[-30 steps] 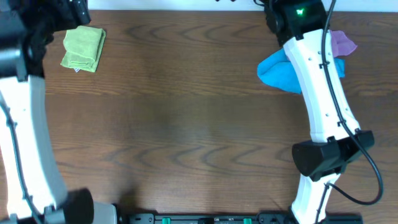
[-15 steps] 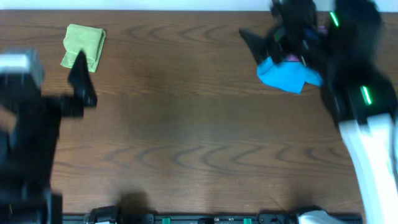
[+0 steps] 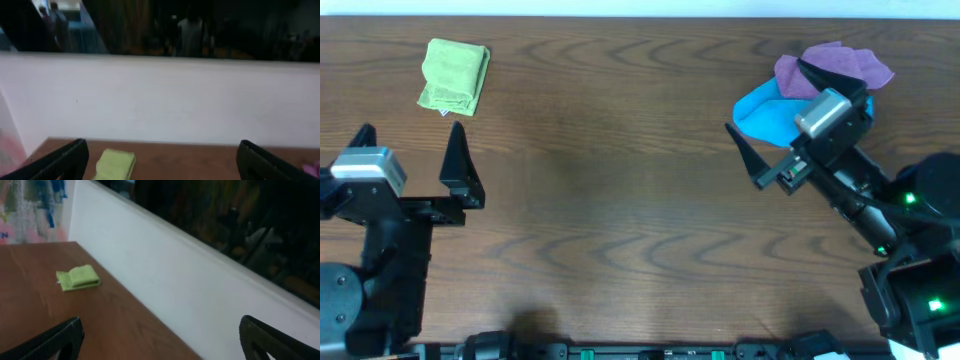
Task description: Fold the cloth
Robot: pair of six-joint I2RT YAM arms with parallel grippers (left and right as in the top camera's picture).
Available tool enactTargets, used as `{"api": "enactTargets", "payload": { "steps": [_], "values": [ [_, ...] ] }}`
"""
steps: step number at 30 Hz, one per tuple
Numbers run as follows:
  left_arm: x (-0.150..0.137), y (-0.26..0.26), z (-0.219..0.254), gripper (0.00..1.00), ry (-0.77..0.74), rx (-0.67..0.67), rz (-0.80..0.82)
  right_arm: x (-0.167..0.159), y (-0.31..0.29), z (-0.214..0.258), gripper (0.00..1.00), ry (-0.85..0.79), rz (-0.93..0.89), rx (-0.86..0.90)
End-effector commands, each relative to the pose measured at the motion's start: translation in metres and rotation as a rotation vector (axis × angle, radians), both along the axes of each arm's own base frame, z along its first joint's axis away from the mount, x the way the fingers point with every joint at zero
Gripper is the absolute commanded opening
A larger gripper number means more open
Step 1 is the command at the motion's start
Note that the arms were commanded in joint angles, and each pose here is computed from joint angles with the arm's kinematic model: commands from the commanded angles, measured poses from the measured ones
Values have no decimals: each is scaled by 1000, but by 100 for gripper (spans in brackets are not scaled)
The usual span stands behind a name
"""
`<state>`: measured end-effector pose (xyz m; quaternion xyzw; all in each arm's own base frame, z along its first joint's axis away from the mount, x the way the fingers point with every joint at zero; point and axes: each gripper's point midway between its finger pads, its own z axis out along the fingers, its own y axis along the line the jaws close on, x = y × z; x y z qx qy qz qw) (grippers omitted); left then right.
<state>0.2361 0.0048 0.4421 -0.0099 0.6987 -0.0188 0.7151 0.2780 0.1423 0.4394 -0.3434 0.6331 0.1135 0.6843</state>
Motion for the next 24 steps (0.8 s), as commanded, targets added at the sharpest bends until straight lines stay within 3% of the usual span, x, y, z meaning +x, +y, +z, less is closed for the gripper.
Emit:
{"api": "enactTargets", "payload": {
  "steps": [1,5,12,16,24],
  "values": [
    [-1,-2,-20,95,80,-2,-8,-1,2,-14,99,50,5,-20],
    [-7,-2,-65,96,263,-22,-9,-6,0,-46,99,186,5,-56],
    [-43,0,-145,95,624,-26,19,-32,-7,-113,99,486,6,-136],
    [-43,7,-146,95,613,-20,60,-51,-12,-140,99,628,7,-173],
    [-49,15,-161,95,402,-15,117,-77,-19,-167,99,788,7,-216]
  ]
}}
